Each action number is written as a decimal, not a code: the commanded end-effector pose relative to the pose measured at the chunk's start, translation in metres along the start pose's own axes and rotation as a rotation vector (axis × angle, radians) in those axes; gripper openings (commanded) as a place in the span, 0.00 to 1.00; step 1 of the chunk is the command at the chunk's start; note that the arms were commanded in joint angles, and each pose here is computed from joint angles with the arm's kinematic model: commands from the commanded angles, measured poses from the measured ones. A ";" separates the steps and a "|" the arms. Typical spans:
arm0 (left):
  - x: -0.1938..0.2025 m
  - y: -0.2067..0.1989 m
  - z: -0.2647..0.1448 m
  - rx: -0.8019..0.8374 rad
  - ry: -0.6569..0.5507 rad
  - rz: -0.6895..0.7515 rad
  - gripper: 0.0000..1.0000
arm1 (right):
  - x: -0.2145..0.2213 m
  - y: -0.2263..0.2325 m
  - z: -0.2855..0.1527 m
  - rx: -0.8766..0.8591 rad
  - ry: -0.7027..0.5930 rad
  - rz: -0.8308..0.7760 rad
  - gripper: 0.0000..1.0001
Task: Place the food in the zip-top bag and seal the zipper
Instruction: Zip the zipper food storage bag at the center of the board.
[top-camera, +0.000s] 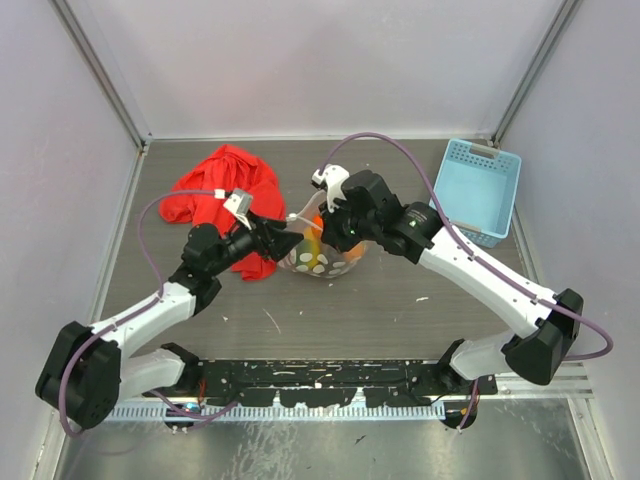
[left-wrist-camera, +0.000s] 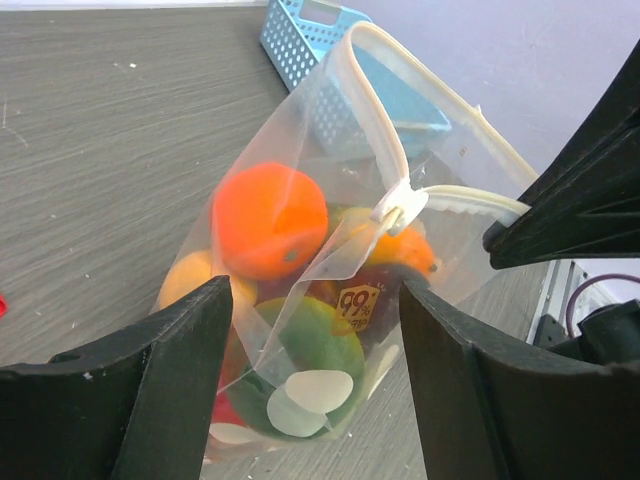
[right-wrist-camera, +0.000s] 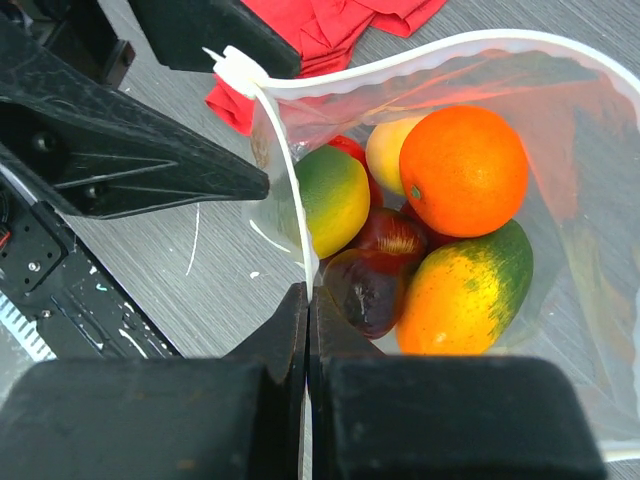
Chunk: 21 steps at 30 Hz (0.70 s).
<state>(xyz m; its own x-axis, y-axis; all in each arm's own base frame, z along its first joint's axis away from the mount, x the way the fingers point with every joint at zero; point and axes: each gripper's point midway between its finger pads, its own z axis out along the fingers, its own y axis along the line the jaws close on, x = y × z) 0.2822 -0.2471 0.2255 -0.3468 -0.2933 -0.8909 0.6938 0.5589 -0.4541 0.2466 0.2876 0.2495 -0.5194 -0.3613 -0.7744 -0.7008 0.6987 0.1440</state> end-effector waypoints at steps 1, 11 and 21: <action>-0.026 -0.021 0.008 0.138 -0.095 0.133 0.66 | -0.019 0.006 -0.018 -0.029 -0.085 -0.030 0.01; -0.025 -0.025 0.014 0.174 -0.060 0.148 0.29 | -0.009 0.002 -0.014 -0.018 -0.064 -0.040 0.01; -0.027 -0.031 0.003 0.165 -0.041 0.134 0.00 | -0.012 -0.003 -0.017 0.003 -0.082 -0.091 0.06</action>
<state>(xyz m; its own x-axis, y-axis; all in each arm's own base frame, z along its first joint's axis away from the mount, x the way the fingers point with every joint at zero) 0.2735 -0.2629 0.2274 -0.3127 -0.2159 -0.9250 0.7965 0.4709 -0.3792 0.2432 0.2798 0.2410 -0.4990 -0.3986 -0.7695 -0.7168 0.6889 0.1079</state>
